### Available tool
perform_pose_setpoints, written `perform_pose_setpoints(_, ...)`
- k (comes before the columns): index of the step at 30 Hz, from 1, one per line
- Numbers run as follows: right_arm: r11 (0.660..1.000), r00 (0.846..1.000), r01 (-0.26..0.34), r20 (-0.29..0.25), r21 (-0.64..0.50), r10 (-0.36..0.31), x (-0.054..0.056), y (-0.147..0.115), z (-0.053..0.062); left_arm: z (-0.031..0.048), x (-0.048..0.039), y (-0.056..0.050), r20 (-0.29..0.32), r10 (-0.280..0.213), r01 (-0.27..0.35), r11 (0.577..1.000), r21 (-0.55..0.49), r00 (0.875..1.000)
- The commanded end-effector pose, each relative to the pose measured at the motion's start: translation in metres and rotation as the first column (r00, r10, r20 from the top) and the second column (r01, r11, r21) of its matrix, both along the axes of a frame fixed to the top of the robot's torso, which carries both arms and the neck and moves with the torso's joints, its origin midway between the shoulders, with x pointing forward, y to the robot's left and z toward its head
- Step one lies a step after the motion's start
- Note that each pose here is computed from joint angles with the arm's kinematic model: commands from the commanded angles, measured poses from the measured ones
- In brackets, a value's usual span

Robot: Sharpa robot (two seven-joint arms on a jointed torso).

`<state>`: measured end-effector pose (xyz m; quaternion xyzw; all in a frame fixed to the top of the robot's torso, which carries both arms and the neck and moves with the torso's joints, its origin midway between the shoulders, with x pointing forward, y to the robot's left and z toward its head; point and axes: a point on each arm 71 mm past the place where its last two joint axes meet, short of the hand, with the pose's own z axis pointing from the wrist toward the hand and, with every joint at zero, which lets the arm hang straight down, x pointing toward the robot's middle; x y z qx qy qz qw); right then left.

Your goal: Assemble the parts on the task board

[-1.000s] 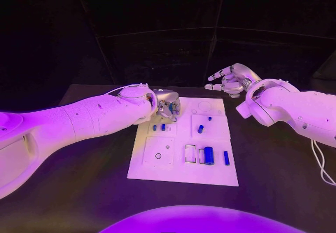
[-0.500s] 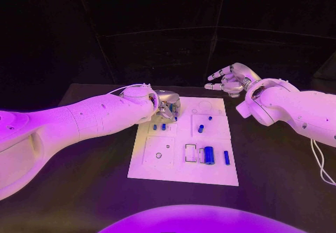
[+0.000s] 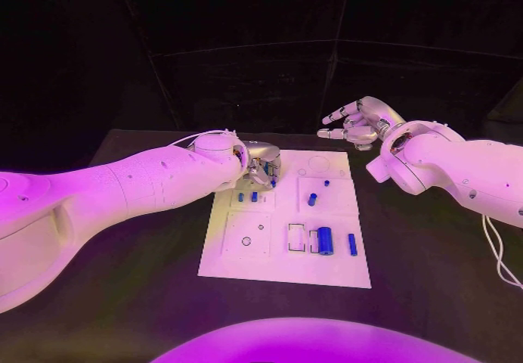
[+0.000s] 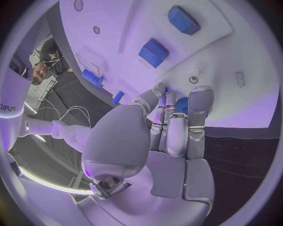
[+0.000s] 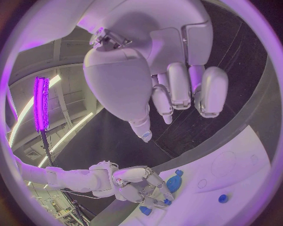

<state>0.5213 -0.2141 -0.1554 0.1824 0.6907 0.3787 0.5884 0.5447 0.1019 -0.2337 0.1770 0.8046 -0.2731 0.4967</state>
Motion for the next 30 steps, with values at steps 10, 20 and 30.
perform_pose_setpoints(10,1.000,1.000,-0.010,0.004,0.003,0.010,0.000,0.001,0.001,-0.0055,0.0001,0.000,-0.014,-0.002,0.003,0.999,0.039,1.000)
perform_pose_setpoints(20,1.000,1.000,-0.010,0.004,0.003,0.010,0.000,0.001,0.001,0.0016,-0.0029,0.004,0.037,-0.003,0.004,0.999,-0.050,0.999)
perform_pose_setpoints(30,1.000,1.000,-0.006,0.004,0.002,0.006,0.000,-0.001,0.001,0.0161,-0.0031,0.019,0.025,0.041,-0.037,0.989,-0.143,0.999)
